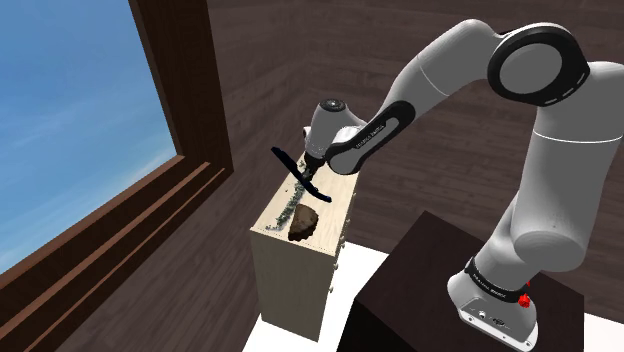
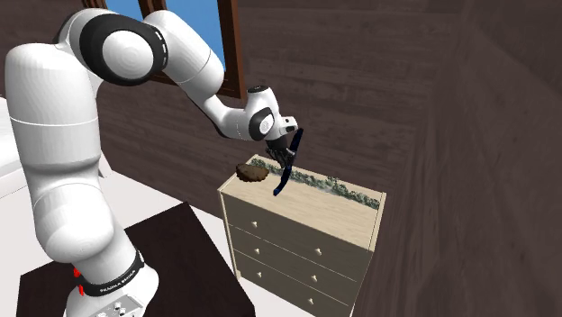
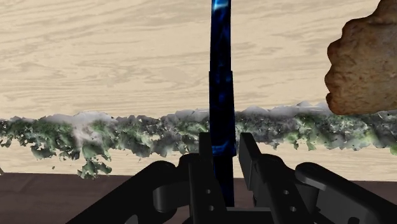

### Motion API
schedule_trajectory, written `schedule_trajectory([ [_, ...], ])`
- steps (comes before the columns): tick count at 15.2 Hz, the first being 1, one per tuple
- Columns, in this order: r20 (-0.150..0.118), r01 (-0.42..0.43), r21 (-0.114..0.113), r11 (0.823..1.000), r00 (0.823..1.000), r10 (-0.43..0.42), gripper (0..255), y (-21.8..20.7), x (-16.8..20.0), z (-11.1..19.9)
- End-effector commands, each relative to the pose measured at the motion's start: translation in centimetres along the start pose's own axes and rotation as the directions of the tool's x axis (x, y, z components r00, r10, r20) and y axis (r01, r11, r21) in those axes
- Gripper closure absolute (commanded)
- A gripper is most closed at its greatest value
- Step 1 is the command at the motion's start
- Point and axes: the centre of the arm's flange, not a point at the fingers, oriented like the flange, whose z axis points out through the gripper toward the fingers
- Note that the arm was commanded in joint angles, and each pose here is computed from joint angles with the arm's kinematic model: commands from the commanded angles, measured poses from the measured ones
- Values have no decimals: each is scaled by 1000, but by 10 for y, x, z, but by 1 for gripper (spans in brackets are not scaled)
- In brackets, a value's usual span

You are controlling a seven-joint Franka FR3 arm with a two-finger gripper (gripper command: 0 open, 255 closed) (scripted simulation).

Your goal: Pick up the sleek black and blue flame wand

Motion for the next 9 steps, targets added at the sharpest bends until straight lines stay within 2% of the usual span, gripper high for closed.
schedule_trajectory([
  [1, 0, 0, 0, 1000, 1000, 0, 255, 0, 0, 0],
  [9, 0, 0, 0, 1000, 1000, 0, 255, 6, 8, -35],
])
